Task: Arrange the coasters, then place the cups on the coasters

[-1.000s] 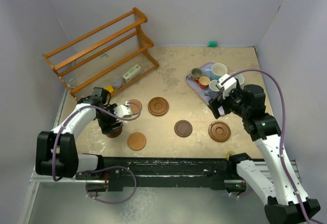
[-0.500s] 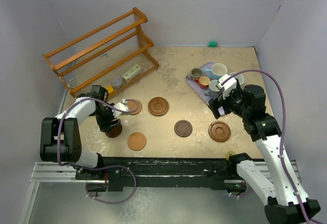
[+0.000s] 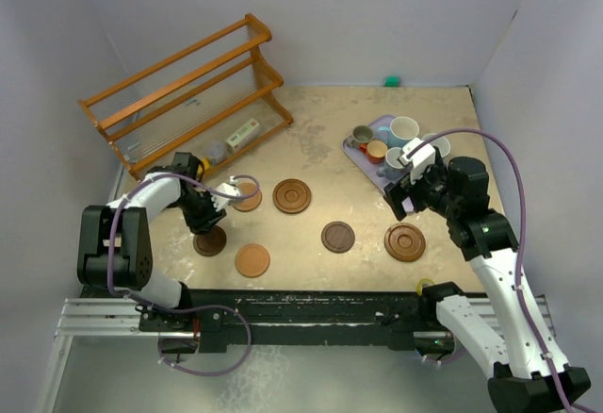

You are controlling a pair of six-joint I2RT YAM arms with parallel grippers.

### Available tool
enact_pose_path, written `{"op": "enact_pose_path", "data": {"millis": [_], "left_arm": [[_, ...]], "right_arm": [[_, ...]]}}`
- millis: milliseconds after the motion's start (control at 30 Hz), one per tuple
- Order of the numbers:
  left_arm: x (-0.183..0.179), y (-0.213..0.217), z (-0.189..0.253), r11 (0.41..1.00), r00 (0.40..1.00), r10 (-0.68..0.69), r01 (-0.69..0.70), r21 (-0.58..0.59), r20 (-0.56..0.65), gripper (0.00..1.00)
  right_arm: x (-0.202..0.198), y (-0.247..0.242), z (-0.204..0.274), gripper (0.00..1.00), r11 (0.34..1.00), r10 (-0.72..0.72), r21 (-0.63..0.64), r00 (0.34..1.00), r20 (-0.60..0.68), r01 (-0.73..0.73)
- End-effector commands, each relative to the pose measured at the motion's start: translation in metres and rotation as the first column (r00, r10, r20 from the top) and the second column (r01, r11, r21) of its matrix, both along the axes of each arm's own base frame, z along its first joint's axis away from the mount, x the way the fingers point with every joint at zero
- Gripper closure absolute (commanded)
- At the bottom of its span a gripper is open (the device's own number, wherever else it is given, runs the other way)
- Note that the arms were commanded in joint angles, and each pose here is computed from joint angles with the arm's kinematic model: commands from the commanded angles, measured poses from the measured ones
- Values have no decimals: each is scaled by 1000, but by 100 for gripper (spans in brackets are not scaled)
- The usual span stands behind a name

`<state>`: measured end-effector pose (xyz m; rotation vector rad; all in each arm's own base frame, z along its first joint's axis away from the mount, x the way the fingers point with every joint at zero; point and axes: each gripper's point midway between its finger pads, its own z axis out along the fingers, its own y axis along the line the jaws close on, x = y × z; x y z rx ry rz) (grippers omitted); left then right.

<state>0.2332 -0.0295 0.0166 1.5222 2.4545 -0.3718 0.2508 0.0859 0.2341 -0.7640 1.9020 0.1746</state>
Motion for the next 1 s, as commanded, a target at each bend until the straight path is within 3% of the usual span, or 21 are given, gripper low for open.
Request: {"op": "enact_pose_path", "data": {"millis": [0, 533, 967], "left_arm": [[12, -35, -10, 998, 999, -23, 24, -53, 22, 70], [26, -114, -4, 997, 995, -37, 43, -70, 88, 74], [45, -119, 9, 998, 985, -31, 39, -44, 170, 73]], "right_arm": [[0, 3, 1, 0, 1000, 25, 2, 1000, 8, -25], [0, 3, -2, 0, 1000, 27, -4, 1000, -6, -27], [-2, 5, -2, 0, 999, 36, -1, 999, -6, -36]]}}
